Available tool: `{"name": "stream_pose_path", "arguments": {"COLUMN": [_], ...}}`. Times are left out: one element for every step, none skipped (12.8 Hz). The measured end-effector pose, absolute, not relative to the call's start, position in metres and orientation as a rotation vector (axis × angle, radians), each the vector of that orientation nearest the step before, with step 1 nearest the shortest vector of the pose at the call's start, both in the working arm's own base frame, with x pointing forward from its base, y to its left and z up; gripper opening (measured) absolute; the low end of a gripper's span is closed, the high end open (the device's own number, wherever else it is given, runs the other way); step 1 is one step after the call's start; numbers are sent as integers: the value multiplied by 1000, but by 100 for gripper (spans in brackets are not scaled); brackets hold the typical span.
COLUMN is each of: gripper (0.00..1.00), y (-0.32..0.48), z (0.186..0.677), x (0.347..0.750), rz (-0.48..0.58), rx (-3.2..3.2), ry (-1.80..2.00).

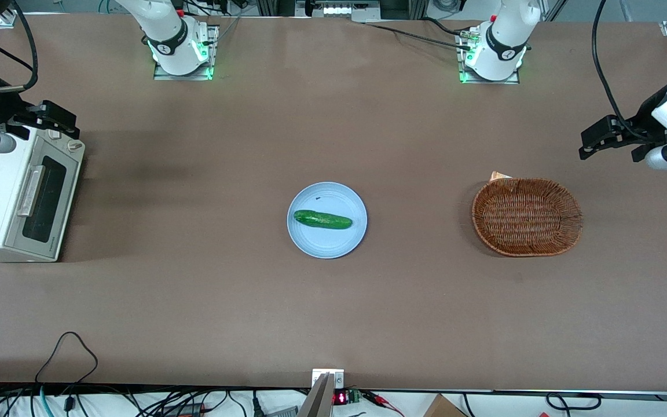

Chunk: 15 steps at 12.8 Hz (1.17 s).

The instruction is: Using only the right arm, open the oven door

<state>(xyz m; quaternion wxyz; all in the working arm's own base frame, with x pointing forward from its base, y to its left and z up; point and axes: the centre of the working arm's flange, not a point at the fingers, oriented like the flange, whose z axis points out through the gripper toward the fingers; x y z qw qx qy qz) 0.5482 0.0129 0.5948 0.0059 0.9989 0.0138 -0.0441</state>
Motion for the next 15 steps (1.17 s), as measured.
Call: {"name": "stream_pose_path", "arguments": {"gripper": [100, 99, 100, 100, 100, 100, 100, 100, 100, 100, 100, 100, 100, 96, 96], "y": [13, 13, 13, 13, 13, 13, 13, 13, 13, 13, 12, 10, 8, 6, 5], "z": [595, 595, 595, 595, 594, 593, 590, 588, 587, 586, 586, 586, 586, 586, 586], "x": [548, 548, 548, 548, 549, 549, 550, 551, 552, 552, 552, 552, 552, 552, 552], "rz": [-139, -139, -139, -139, -140, -144, -151, -157, -161, -162, -163, -163, -163, -163, -164], "rx": [3126, 3127, 3127, 3126, 3126, 3126, 3126, 3125, 3125, 3125, 3125, 3125, 3126, 3126, 3126], "ry": [44, 44, 44, 45, 46, 49, 51, 57, 80, 127, 164, 177, 176, 172, 169]}}
